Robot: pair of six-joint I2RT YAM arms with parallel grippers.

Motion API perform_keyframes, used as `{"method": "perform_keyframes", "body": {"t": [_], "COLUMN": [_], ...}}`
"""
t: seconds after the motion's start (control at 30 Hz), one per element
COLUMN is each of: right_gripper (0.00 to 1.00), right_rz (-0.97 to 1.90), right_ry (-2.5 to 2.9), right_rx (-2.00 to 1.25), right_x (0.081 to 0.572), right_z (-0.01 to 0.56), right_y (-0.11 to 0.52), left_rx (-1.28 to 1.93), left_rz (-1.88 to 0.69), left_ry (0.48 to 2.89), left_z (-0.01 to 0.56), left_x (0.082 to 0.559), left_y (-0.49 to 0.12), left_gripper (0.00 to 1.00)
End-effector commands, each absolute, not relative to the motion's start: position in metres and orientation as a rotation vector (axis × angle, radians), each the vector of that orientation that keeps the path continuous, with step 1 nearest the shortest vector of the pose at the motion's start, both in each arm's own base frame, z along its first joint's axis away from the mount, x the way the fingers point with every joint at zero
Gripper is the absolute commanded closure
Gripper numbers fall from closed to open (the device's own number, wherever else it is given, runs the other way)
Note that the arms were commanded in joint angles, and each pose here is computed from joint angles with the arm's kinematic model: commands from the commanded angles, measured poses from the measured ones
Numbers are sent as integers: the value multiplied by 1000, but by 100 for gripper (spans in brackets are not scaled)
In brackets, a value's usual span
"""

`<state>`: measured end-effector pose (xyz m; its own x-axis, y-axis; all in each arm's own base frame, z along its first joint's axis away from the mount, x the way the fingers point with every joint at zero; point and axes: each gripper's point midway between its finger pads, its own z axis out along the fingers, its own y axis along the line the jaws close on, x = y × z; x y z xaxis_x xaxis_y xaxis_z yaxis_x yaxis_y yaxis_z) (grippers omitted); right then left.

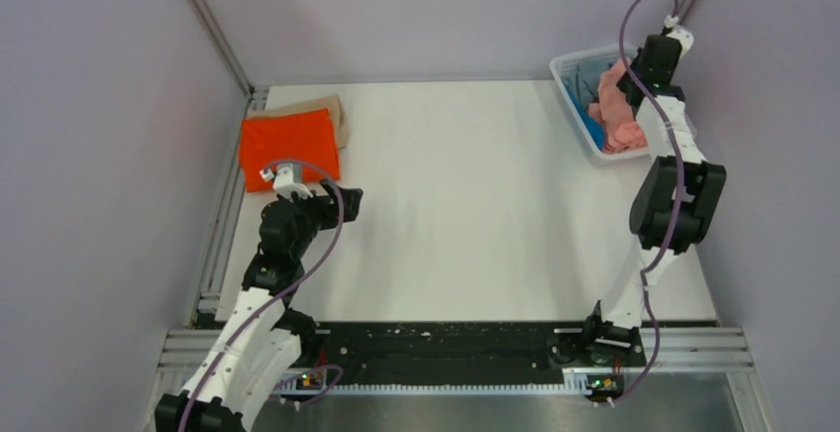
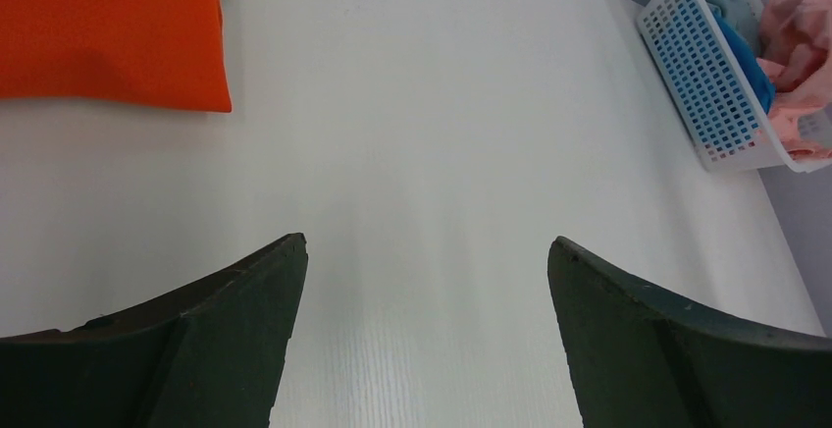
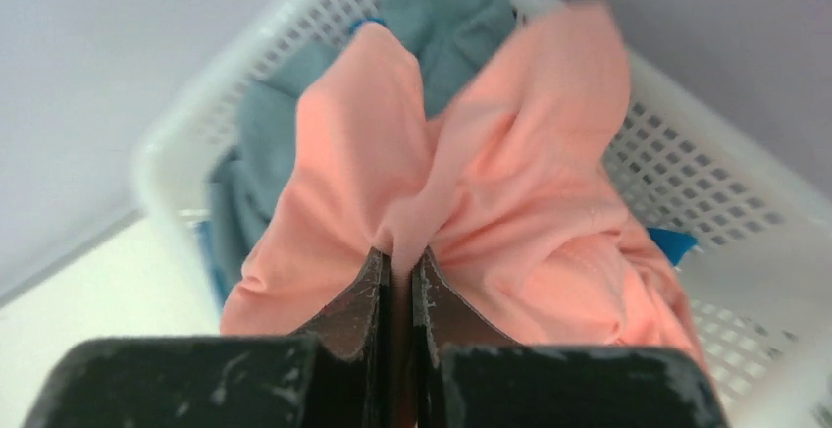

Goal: Fold and stack the t-shirts
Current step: Grab crumpled tshirt from bin with the right arm, then move the tshirt to the center of the board

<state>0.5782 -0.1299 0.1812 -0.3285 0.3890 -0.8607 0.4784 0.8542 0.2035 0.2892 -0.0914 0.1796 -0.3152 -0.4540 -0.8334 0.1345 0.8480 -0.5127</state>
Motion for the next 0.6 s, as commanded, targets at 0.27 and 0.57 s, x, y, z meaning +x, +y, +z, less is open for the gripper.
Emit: {"method": "perform_keyframes", "body": {"t": [0.27, 0.57], "right_gripper": [100, 100], "right_rz": [476, 934], "right_ry": [1429, 1309], "right_rx": [69, -321], "right_x": [426, 318], "right_z": [514, 542], "right_y": [42, 189], "left_rx": [-177, -268], "left_rz": [-703, -711], "left_ry": [1715, 1710], "left_z": [224, 230], "left_x": [278, 270], "left_y": [-105, -98], "left_gripper": [1, 1]}}
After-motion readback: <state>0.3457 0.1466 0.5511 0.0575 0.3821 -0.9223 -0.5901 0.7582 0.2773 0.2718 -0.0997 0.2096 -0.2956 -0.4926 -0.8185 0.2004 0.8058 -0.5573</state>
